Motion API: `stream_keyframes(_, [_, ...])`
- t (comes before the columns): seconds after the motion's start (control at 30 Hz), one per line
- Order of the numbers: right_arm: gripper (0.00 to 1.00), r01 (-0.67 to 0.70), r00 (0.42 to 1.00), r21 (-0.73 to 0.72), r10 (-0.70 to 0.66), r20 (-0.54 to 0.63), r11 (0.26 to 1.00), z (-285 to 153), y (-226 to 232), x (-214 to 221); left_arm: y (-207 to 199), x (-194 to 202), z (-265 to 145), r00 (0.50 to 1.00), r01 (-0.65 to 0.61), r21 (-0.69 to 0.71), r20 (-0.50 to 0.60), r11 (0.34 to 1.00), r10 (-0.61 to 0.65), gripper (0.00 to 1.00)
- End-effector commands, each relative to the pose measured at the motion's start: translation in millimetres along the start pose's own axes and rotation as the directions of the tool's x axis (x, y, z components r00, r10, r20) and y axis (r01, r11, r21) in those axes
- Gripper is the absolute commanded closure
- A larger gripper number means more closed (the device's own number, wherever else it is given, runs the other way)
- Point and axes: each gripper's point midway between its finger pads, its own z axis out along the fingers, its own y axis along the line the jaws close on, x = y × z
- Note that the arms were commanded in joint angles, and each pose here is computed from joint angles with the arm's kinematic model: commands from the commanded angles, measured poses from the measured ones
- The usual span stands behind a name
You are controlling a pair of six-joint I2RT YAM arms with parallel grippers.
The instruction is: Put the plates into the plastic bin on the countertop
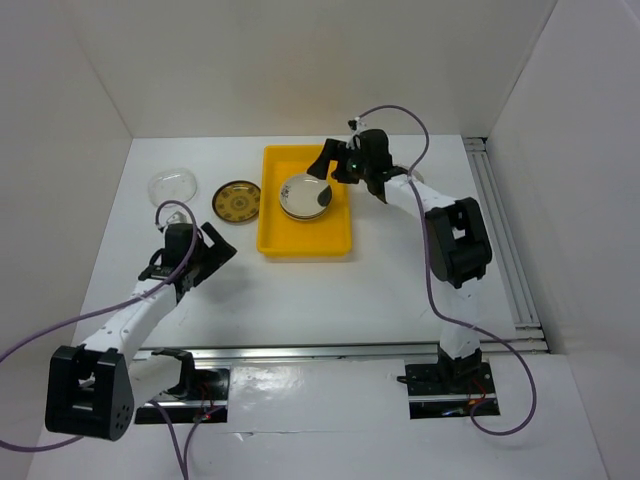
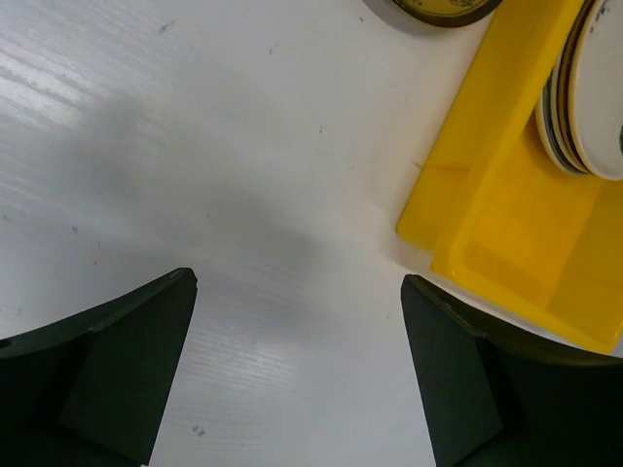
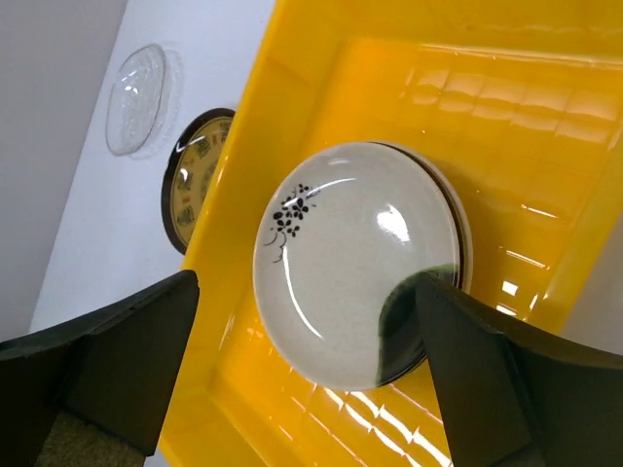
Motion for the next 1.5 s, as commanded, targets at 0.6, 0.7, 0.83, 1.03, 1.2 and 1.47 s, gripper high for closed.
stream_keyframes(0.6, [0.00,0.149,0.966,-0.080,-0.128,0.225,0.986,-203.0,123.5,15.0,-1.6,-54.7,99.8,0.967,0.208,0.085,0.130,0.974,-0.218,0.03])
stream_keyframes(0.7, [0.00,0.132,0.971,-0.075,-0.114,0.209,0.988,-212.6,113.6,37.0,-9.4,-60.9,111.9,0.964,0.229,0.108,0.109,0.967,-0.241,0.05])
stream_keyframes(0.83, [0.00,0.129,0.973,-0.072,-0.112,0.202,0.989,-225.5,107.7,53.8,-16.0,-69.6,125.6,0.960,0.252,0.099,0.099,0.963,-0.262,0.08])
stream_keyframes(1.03, [0.00,0.092,0.977,-0.036,-0.083,0.196,0.995,-225.2,96.9,60.8,-11.7,-74.5,143.6,0.950,0.303,0.015,0.080,0.953,-0.303,0.18])
stream_keyframes(1.2, [0.00,0.084,0.971,-0.005,-0.080,0.226,0.996,-230.5,90.4,52.6,-7.0,-76.4,158.0,0.951,0.307,-0.055,0.062,0.950,-0.304,0.26])
stream_keyframes(1.47, [0.00,0.065,0.962,0.000,-0.063,0.264,0.998,-242.4,90.8,40.0,-6.6,-71.8,167.1,0.954,0.299,-0.117,0.024,0.947,-0.299,0.69])
